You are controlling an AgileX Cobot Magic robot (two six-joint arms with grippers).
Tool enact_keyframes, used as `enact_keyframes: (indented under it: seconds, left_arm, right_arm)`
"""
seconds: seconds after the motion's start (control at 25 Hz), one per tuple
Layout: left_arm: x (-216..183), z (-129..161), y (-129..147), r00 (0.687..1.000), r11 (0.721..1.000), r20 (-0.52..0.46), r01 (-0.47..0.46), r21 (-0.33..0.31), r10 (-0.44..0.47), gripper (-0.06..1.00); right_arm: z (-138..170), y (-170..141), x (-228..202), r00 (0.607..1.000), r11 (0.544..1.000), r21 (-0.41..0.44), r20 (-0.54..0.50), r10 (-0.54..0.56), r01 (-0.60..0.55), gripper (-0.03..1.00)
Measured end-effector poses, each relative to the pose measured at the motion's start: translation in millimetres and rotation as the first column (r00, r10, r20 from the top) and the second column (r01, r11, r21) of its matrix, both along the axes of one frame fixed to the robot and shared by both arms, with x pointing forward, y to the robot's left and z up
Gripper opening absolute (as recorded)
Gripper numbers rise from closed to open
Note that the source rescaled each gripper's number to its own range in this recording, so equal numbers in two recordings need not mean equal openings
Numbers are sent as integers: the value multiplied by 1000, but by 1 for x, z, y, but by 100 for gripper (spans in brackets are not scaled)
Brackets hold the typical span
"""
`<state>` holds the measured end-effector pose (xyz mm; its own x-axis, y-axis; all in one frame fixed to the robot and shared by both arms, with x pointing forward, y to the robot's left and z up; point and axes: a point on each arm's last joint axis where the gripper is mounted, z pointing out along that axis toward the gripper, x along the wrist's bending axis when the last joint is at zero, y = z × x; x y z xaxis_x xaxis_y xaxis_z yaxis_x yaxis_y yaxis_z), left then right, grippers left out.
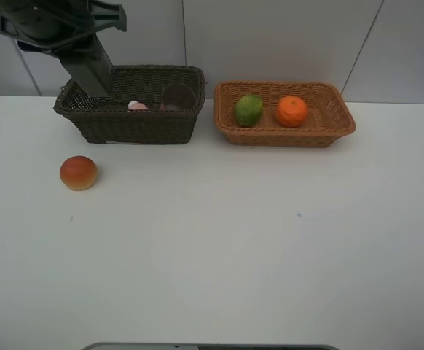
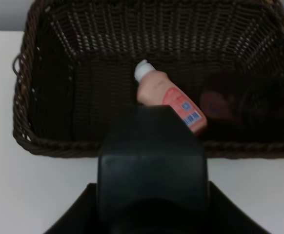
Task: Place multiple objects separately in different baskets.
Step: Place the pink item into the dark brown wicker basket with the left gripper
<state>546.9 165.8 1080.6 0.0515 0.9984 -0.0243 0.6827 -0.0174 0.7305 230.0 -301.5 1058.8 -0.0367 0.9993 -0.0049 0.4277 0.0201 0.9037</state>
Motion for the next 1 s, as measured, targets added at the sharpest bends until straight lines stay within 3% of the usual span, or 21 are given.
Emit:
enact_keyframes:
  seconds: [0.16,0.36,0.64,1.0]
  left_arm:
    - [23,-22,6,1000,998,13,17,63,-18,42]
    - [52,-52,13,998,996,32,58,64,-60,42]
    - [85,-87,33,995,997,67,78,22,-79,42]
    - [113,-136,38,987,989,92,139,-52,-134,42]
  right_arm:
    - [0,0,0,1000,1000,0,0,0,0,55]
    - [0,0,0,1000,1000,0,0,0,0,55]
    - [0,0,0,1000,1000,0,0,0,0,55]
    - [0,0,0,1000,1000,0,0,0,0,55]
